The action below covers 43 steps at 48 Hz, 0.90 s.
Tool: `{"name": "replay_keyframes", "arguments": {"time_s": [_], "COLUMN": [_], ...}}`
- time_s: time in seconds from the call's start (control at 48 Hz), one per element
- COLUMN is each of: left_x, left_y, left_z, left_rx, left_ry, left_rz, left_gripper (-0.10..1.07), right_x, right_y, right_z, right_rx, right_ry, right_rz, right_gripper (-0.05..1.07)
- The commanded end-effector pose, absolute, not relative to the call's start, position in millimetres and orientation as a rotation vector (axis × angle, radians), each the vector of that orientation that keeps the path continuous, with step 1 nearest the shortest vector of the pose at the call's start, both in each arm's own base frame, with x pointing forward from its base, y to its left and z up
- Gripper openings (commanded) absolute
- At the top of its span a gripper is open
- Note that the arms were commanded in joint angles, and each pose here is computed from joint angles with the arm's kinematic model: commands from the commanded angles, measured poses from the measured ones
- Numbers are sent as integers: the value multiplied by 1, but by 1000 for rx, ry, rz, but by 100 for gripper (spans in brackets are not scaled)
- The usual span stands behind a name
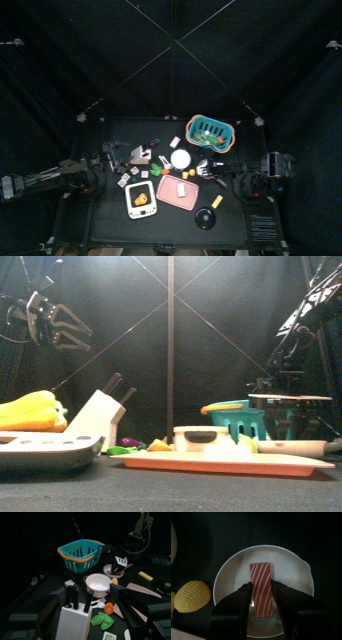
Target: Grab salmon
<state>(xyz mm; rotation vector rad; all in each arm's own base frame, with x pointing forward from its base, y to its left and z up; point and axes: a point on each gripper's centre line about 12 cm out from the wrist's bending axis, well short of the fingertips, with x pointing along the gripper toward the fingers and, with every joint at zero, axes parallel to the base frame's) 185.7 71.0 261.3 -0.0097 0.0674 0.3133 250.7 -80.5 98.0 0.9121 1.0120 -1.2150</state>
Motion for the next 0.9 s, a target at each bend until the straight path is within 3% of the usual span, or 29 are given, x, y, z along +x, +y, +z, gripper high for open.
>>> {"name": "replay_keyframes", "arguments": {"time_s": [0.0, 0.875], "left_x": [189, 190], "left_y": [65, 59], "left_z": [267, 263], "left_rx": [16, 34], "left_ry": [42, 53], "left_rz": [272, 235], "left_gripper": [103, 102], "right_x": [250, 257], "right_y": [-83, -85], "right_z": [103, 144], "right_rx": [923, 938], "right_ry": [999, 911], "right_rz": [-1222, -1215], "right_gripper": [65, 64]}}
